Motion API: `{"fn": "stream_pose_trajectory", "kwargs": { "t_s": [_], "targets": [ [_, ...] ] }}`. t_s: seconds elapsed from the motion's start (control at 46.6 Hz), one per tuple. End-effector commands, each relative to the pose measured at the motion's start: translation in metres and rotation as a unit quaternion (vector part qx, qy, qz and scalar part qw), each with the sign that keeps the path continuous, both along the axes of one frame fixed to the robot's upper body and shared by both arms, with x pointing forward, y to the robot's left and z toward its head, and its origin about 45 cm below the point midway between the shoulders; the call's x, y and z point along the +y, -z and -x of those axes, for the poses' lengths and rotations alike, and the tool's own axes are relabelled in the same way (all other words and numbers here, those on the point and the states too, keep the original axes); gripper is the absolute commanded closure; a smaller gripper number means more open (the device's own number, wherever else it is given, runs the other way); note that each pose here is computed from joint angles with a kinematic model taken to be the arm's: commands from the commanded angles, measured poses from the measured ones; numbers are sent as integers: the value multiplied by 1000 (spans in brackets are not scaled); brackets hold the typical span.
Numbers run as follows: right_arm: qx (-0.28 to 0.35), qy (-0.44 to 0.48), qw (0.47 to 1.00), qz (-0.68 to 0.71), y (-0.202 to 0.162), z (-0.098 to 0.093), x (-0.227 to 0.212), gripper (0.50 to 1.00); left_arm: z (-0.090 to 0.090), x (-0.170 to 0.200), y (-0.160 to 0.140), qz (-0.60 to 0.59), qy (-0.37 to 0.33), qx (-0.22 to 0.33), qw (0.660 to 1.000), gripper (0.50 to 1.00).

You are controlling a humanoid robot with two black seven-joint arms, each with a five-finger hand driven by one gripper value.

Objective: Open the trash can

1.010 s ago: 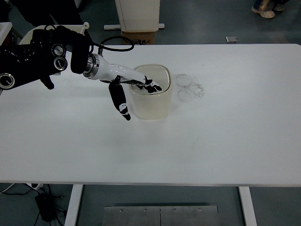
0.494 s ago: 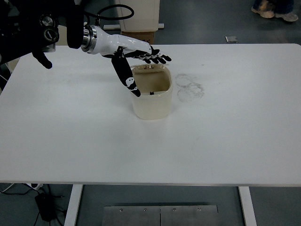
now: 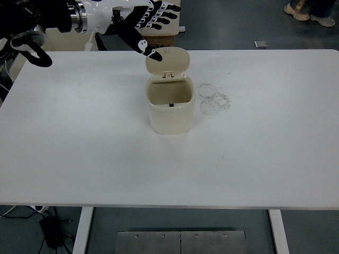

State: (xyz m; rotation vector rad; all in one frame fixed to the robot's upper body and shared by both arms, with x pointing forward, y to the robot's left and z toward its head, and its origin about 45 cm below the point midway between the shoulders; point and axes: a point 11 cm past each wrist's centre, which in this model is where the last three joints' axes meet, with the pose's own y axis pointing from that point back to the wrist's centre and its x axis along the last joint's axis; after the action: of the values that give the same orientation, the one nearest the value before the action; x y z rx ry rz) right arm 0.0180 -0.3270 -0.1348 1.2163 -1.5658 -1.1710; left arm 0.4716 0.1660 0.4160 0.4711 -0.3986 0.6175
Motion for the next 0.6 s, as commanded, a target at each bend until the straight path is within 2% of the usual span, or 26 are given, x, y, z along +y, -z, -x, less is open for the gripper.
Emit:
{"fn": "stream_pose_trajectory", "kwargs": {
  "t_s": [0.0, 0.172, 0.365, 0.58],
  "targets": [
    [1, 0, 1000, 0, 0, 0, 0, 507, -6, 9, 1, 18, -21, 4, 1000, 500],
    [0, 0, 1000, 0, 0, 0, 0, 507, -16, 22, -3, 92, -53, 11, 994, 500],
    [0, 0, 1000, 0, 0, 0, 0, 507, -21, 42, 12, 177, -99, 34, 979, 500],
    [1, 0, 1000, 0, 0, 0, 0, 507, -32, 75, 29, 280, -164, 74, 943, 500]
  ]
}}
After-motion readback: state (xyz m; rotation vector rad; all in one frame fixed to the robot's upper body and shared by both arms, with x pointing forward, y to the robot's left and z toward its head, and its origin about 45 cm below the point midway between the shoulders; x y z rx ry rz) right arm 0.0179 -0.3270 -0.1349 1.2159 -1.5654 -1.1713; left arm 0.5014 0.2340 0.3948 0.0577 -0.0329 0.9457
